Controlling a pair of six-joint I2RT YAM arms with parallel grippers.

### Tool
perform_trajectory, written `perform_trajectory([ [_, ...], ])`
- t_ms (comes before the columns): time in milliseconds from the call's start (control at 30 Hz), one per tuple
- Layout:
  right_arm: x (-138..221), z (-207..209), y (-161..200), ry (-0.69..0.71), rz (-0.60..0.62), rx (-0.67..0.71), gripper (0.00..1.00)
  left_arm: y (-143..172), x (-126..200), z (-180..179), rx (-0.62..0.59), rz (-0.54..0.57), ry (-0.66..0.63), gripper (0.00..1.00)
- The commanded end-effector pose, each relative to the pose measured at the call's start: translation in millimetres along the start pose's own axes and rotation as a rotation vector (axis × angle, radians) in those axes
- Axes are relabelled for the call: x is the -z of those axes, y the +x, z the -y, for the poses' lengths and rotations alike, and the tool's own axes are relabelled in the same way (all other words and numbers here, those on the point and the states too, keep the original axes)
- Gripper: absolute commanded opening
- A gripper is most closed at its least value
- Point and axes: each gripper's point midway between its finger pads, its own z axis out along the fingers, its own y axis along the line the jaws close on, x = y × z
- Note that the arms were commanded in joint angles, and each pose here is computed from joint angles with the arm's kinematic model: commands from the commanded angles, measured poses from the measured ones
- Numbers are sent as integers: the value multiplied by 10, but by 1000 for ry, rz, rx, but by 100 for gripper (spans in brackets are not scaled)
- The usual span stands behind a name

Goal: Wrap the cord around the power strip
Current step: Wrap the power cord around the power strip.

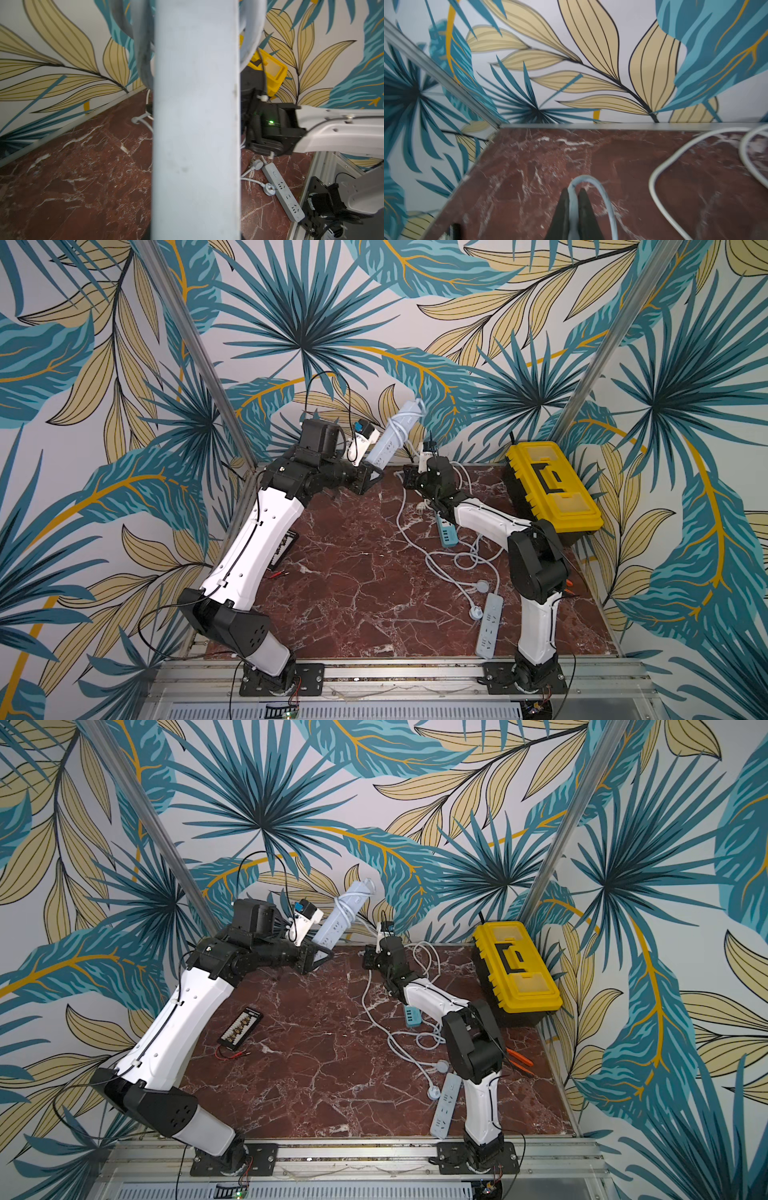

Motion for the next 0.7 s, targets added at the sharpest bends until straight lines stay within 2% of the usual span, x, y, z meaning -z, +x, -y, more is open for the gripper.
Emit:
perform_trajectory([
  [0,370,183,197,115,-70,280,0,-458,462,-216,-53,183,-135,0],
  [67,575,96,236,111,-94,450,0,-422,425,-420,-37,167,-205,0],
  [133,788,-145,274,63,-102,675,0,-345,342,-630,-49,130,-292,0],
  [233,1094,-522,239,-11,-58,1000,0,-156,187,-942,-72,43,-411,0],
  [367,1421,-910,-69,-96,45,1232,0,230,-124,-1111,-159,-134,-478,0],
  [433,1517,-1025,-307,-108,77,1290,0,447,-308,-995,-233,-217,-438,0],
  [533,1555,-1107,-636,-97,83,1368,0,757,-525,-570,-361,-293,-264,0],
  [600,1527,-1094,-777,-104,58,1399,0,906,-546,-332,-387,-304,-159,0],
  [667,1494,-1021,-793,-139,-21,1425,0,1037,-512,-132,-398,-307,-68,0],
])
